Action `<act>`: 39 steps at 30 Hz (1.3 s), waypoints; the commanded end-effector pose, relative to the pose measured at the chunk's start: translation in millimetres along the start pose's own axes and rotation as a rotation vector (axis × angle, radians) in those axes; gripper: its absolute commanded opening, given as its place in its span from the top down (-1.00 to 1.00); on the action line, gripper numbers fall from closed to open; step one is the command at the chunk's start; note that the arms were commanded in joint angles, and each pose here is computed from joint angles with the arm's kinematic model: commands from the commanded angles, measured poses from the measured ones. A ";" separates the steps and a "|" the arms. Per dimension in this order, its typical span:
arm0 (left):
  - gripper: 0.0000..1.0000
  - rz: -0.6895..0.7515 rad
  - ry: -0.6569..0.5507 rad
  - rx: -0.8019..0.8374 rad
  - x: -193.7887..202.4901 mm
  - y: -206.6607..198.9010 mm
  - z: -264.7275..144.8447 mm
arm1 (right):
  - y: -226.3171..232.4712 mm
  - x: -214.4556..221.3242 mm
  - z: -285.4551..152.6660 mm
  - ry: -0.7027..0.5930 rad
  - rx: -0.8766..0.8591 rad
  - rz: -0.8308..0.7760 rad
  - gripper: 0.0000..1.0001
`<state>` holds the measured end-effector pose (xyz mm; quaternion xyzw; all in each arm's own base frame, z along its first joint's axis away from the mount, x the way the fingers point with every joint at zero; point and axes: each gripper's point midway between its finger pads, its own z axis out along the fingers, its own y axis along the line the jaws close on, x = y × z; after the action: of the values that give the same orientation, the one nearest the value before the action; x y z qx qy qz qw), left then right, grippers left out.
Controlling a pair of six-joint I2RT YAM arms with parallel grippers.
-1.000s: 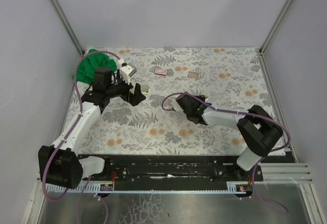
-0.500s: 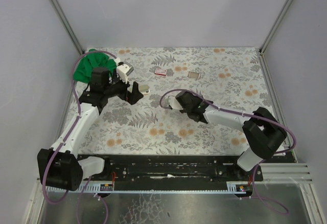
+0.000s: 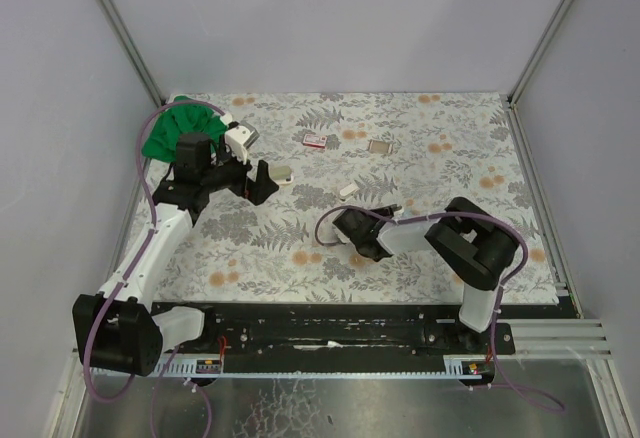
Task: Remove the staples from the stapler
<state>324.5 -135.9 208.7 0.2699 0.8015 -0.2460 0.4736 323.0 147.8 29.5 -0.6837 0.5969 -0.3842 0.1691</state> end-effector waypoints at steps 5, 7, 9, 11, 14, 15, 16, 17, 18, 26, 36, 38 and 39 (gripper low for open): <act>-1.00 0.026 -0.068 0.000 -15.4 2.2 -0.5 | -57.0 -10.2 -38.1 -0.114 0.026 0.206 0.32; -1.00 0.022 -0.066 0.003 -15.1 2.2 0.3 | -69.7 -13.0 -51.1 -0.208 -0.016 0.285 0.32; -1.00 0.020 -0.063 0.008 -14.1 2.2 1.6 | -66.1 -20.4 -62.4 -0.314 -0.107 0.324 0.29; -1.00 0.021 -0.061 0.015 -13.0 1.3 2.4 | -53.0 -28.2 -70.1 -0.383 -0.213 0.325 0.26; -1.00 0.024 -0.059 0.037 -11.8 -2.1 3.0 | -21.6 -39.1 -77.3 -0.431 -0.388 0.262 0.24; -1.00 0.024 -0.058 0.048 -12.0 -4.0 2.6 | -16.0 -41.7 -79.0 -0.437 -0.425 0.266 0.25; -1.00 0.027 -0.058 0.059 -12.5 -6.0 1.9 | -12.3 -47.2 -83.0 -0.462 -0.464 0.283 0.26; -1.00 0.029 -0.058 0.071 -12.4 -8.4 1.4 | -9.2 -51.8 -88.6 -0.494 -0.507 0.293 0.25; -1.00 0.033 -0.059 0.080 -12.4 -10.2 0.8 | -8.5 -54.9 -93.9 -0.522 -0.544 0.306 0.25; -1.00 0.047 -0.063 0.120 -9.9 -18.7 -1.6 | -2.8 -64.4 -136.1 -0.676 -0.844 0.349 0.22; -1.00 0.045 -0.062 0.142 -8.6 -22.2 -1.3 | 41.5 -64.3 -123.5 -0.532 -1.118 0.373 0.19; -1.00 0.043 -0.060 0.146 -8.1 -23.0 -1.5 | 57.8 -63.2 -113.6 -0.447 -1.180 0.382 0.19; -1.00 0.044 -0.062 0.146 -8.7 -23.3 -1.9 | 62.2 -62.9 -110.7 -0.414 -1.205 0.391 0.21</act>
<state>310.5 -153.1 212.1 0.3012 0.7768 -0.3008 0.4641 211.8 229.4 49.4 -0.6409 0.7436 0.1904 0.0062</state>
